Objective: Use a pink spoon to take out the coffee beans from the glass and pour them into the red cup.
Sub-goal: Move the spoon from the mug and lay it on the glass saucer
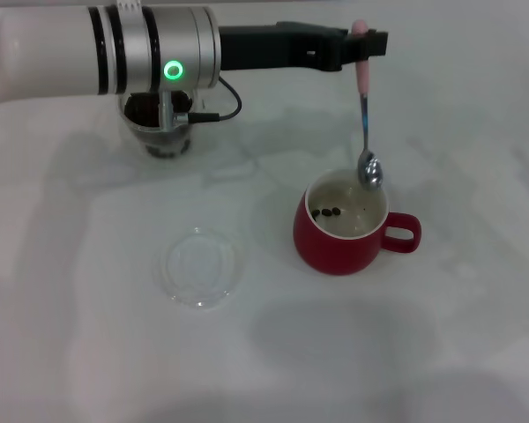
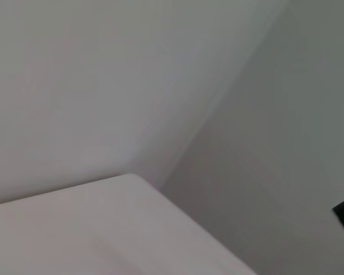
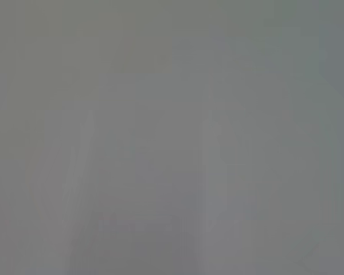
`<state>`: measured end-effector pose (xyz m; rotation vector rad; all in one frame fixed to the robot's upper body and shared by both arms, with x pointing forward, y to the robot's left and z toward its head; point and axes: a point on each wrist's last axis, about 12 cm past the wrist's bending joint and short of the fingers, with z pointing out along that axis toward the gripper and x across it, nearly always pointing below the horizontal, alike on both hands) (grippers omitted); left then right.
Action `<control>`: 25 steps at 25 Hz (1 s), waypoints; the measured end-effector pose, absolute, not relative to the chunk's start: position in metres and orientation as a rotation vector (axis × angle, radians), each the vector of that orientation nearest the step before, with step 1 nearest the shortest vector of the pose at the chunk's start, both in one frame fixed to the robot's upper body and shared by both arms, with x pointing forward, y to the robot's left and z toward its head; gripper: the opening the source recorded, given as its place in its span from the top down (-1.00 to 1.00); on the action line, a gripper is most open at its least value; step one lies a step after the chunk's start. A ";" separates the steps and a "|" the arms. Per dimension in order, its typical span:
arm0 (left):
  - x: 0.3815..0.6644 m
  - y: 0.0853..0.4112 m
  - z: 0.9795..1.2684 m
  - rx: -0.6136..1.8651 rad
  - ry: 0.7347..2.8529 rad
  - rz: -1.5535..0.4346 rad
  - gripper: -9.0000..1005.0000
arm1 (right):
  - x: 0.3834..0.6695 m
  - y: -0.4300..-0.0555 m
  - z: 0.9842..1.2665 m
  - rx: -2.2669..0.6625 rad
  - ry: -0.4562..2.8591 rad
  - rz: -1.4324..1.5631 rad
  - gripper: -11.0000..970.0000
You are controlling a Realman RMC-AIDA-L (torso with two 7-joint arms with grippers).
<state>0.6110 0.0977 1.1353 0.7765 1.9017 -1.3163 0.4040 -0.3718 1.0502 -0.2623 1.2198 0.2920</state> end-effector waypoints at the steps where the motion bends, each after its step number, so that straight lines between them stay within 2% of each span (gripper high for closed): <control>1: 0.610 0.099 1.138 0.772 1.893 -1.328 0.71 | 0.403 -0.373 1.050 -0.263 1.220 0.290 -0.54; 6: 0.600 0.122 1.152 0.703 1.831 -1.378 0.71 | 0.401 -0.374 1.052 -0.267 1.211 0.293 -0.54; 14: 0.562 0.202 1.116 0.420 1.864 -1.362 0.71 | 0.402 -0.375 1.055 -0.246 1.179 0.285 -0.54; 25: 0.516 0.253 1.061 0.159 1.956 -1.298 0.71 | 0.410 -0.374 1.059 -0.229 1.149 0.277 -0.54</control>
